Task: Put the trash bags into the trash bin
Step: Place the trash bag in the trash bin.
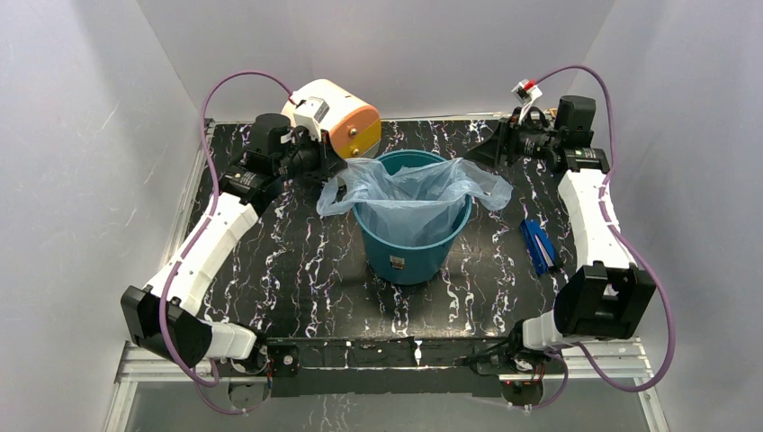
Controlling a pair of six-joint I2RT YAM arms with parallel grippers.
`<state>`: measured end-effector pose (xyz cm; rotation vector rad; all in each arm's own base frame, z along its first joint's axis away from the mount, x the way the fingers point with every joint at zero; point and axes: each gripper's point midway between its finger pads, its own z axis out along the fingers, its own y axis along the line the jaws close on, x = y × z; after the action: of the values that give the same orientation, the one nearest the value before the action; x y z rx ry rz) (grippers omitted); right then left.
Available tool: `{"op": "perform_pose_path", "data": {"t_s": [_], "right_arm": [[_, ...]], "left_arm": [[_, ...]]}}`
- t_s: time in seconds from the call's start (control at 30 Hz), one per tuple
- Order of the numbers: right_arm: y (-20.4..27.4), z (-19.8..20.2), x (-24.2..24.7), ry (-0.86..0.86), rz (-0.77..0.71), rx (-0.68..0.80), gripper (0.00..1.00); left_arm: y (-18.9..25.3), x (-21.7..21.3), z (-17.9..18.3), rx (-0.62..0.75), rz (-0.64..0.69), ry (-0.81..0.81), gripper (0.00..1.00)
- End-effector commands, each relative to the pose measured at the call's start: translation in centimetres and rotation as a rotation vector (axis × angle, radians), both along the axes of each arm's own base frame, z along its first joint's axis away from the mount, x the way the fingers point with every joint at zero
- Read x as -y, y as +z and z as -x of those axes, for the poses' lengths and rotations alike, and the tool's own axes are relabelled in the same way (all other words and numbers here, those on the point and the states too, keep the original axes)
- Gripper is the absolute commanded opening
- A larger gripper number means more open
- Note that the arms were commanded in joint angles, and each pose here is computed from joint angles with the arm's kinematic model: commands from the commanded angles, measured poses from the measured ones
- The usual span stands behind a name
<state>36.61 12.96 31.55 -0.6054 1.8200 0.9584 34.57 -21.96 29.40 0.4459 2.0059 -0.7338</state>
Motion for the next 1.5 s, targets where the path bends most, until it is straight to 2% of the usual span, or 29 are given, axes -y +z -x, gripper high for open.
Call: {"op": "perform_pose_path", "data": {"t_s": [0.0, 0.17, 0.23, 0.4, 0.53, 0.8, 0.9, 1.03, 1.1, 1.2, 1.47], "right_arm": [[1.3, 2.7, -1.7, 0.187, -0.093, -0.043, 0.75], [0.6, 3.3, -1.9, 0.198, -0.109, -0.064, 0.73], [0.1, 3.1, -1.9, 0.192, -0.106, -0.074, 0.69], [0.8, 2.9, -1.9, 0.189, -0.109, -0.054, 0.42], [1.1, 1.5, -1.0, 0.075, -0.062, 0.003, 0.0], [2.6, 0.8, -0.6, -0.008, -0.074, 0.026, 0.0], [2.7, -0.2, 0.2, -0.096, -0.066, 0.029, 0.0], [2.3, -2.3, 2.3, -0.299, -0.062, 0.036, 0.0], [1.8, -2.6, 2.4, -0.318, -0.072, 0.016, 0.0], [-0.3, -3.1, 2.4, -0.323, -0.075, -0.069, 0.0], [-7.9, -2.3, 2.3, -0.353, -0.08, -0.338, 0.0]], "left_arm": [[3.5, -0.4, 0.8, 0.084, 0.033, -0.012, 0.0], [3.3, -0.1, 0.9, 0.066, 0.034, -0.029, 0.0], [3.3, 0.0, 0.9, 0.063, 0.035, -0.032, 0.0], [3.6, -0.1, 0.9, 0.074, 0.038, -0.026, 0.0], [3.7, -0.5, 0.8, 0.078, 0.032, -0.005, 0.0], [4.3, -1.5, 0.2, 0.094, 0.025, 0.053, 0.0], [4.4, -1.7, -0.1, 0.098, 0.023, 0.07, 0.0], [4.1, -1.8, -0.7, 0.08, 0.012, 0.083, 0.0], [3.7, -2.2, -1.2, 0.075, -0.003, 0.11, 0.0], [2.5, -3.1, -1.9, 0.055, -0.042, 0.164, 0.0], [-4.6, -2.9, -0.4, -0.067, -0.073, 0.113, 0.0]]}}
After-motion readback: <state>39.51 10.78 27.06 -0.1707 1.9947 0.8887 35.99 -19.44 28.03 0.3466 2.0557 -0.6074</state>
